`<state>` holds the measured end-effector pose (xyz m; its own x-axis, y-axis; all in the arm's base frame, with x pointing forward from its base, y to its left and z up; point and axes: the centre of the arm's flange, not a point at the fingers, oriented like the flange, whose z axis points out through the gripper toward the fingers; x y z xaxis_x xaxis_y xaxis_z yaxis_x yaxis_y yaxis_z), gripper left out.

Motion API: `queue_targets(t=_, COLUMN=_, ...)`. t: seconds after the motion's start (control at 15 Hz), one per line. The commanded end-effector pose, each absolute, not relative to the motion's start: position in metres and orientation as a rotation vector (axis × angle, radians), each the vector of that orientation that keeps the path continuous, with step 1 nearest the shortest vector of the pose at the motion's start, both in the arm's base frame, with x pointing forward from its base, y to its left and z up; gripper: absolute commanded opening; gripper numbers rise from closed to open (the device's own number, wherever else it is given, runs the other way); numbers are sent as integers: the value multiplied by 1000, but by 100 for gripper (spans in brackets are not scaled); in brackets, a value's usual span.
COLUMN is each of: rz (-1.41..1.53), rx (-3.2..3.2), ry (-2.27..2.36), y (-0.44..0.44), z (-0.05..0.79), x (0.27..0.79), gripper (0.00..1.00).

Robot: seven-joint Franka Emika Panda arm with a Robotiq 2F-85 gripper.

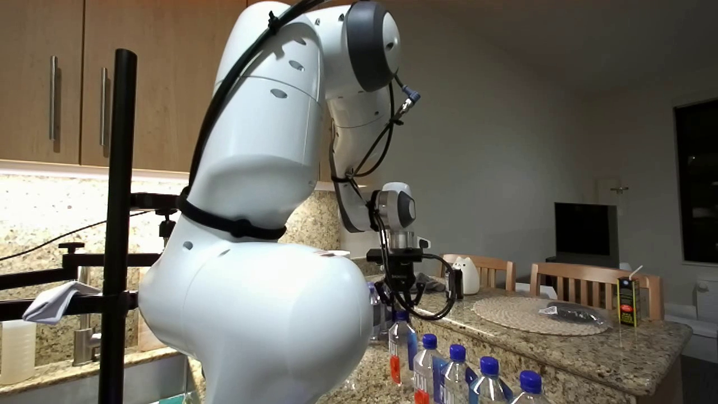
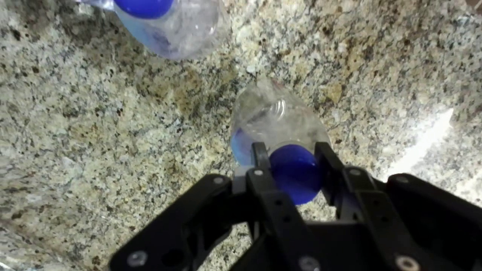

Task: Arrange the bottles on the counter in a straight line

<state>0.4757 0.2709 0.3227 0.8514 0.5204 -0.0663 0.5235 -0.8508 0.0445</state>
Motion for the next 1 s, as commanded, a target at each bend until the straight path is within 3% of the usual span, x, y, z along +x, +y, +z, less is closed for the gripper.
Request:
queue_targets(t=0.0, rz=-70, rx=2959, ry=830, y=241, z=317, x=449, gripper=15)
queue_targets(t=0.93, rz=-138, rx=2974, ry=905, y=216, z=301, x=442, gripper=15)
